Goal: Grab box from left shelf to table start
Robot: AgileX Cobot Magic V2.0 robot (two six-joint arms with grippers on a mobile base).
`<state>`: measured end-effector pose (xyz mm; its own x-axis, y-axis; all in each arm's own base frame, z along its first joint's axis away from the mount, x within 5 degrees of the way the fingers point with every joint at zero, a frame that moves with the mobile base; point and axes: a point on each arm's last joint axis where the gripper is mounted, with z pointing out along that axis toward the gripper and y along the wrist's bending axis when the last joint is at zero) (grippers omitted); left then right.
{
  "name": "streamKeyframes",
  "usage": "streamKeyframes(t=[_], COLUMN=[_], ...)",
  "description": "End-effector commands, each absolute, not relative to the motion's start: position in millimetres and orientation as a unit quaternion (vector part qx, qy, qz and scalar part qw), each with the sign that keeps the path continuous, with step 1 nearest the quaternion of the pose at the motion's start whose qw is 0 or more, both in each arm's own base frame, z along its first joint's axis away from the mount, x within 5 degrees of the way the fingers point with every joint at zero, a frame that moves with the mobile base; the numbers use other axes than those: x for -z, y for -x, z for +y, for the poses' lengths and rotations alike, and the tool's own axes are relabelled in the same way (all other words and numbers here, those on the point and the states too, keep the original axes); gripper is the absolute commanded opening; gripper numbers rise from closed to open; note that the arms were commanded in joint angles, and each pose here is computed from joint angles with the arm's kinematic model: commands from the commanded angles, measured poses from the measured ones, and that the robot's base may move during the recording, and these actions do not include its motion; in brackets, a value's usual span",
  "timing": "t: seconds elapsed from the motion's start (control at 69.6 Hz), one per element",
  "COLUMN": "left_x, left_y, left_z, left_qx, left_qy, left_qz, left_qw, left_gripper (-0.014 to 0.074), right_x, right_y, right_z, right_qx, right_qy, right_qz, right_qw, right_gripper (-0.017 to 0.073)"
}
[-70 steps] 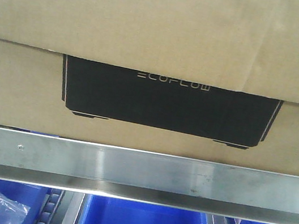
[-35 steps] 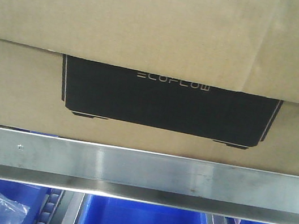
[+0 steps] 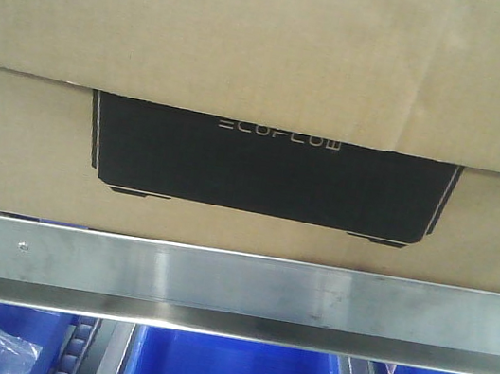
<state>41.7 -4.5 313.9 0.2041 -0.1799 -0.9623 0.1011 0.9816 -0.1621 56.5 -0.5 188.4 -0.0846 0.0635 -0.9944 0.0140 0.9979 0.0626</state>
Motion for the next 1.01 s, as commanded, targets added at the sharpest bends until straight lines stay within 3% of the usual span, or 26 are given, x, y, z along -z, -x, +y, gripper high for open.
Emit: streamKeyframes(t=[0.0,0.187,0.402,0.531,0.632,0.732,0.991], left_x=[-353,-406,-434,-439,-437,-436,-449], left_y=[-45,-78,-123,-146,-163,-181,-227], left_z=[-8,-17,-22,-27,-33,-35,-40], left_qx=[0.101,0.133,0.158,0.18,0.198,0.206,0.197], left_qy=[0.016,-0.003,0.003,-0.003,-0.022,-0.025,-0.063], left_qz=[0.647,0.723,0.752,0.763,0.77,0.779,0.802], left_qw=[0.756,0.678,0.64,0.62,0.606,0.592,0.56], left_gripper=[-0.01,-0.0097,-0.007,0.0077,0.0322,0.0473,0.0503], right_x=[-205,-205,-205,-205,-205,-205,-207], right_y=[-55,-55,-55,-55,-55,-55,-55], right_z=[-1,-1,-1,-1,-1,-1,-1], right_qx=[-0.013,-0.013,-0.013,-0.013,-0.014,-0.014,-0.014], right_qy=[-0.024,-0.024,-0.024,-0.024,-0.024,-0.024,-0.024], right_qz=[0.693,0.693,0.693,0.693,0.692,0.691,0.685], right_qw=[0.721,0.721,0.721,0.721,0.721,0.722,0.728], right_gripper=[0.0057,0.0057,0.0057,0.0057,0.0057,0.0057,0.0057])
